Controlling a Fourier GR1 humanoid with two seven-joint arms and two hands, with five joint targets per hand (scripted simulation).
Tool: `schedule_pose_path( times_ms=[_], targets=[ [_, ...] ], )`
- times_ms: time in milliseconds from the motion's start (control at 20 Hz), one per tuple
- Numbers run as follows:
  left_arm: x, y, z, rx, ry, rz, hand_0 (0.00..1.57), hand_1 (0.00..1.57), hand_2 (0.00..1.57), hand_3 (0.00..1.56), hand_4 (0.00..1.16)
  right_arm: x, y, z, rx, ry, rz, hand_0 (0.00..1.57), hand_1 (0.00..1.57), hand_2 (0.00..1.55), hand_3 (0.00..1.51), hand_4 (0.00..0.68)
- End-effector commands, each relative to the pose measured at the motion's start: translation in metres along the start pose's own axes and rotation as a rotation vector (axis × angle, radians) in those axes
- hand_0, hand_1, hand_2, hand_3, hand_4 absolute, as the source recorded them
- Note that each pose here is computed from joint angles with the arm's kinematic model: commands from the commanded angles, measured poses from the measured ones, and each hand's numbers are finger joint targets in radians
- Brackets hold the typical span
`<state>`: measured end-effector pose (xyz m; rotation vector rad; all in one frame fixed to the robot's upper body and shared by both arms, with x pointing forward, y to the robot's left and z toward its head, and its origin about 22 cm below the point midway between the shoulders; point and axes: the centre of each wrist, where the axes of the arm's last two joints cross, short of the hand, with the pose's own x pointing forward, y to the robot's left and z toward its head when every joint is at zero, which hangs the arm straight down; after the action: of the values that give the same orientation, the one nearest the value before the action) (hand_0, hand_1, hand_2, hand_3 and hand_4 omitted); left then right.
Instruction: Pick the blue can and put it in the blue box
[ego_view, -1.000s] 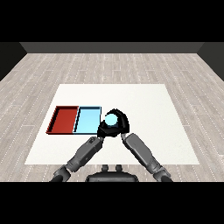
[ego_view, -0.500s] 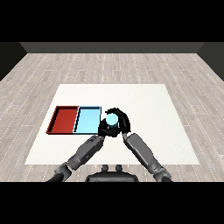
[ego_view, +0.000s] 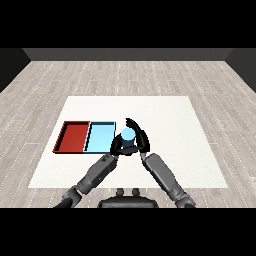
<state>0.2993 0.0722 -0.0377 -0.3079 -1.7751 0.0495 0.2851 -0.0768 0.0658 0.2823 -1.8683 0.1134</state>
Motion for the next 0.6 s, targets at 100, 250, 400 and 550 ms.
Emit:
schedule_pose_path(
  times_ms=[100, 250, 400, 550],
  targets=[
    [0.002, 0.004, -0.0063, 0.032, -0.015, -0.03, 1.57, 1.57, 1.57, 1.53, 1.14, 0.004, -0.021, -0.003, -0.063, -0.045, -0.057, 0.0, 0.0, 0.0, 0.0, 0.0],
    [-0.012, 0.022, -0.0038, 0.042, -0.02, -0.055, 1.57, 1.57, 1.57, 1.54, 1.15, 0.003, -0.044, 0.015, -0.057, -0.066, -0.05, 0.0, 0.0, 0.0, 0.0, 0.0],
    [0.007, 0.029, -0.014, 0.054, -0.027, -0.104, 1.57, 1.57, 1.57, 1.54, 1.15, 0.009, -0.068, 0.028, -0.174, -0.177, -0.131, 0.0, 0.0, 0.0, 0.0, 0.0],
    [0.019, 0.053, -0.032, 0.115, -0.056, -0.169, 1.57, 1.57, 1.57, 1.53, 1.15, 0.019, -0.092, 0.04, -0.262, -0.164, -0.15, 0.0, 0.0, 0.0, 0.0, 0.0]
  ],
)
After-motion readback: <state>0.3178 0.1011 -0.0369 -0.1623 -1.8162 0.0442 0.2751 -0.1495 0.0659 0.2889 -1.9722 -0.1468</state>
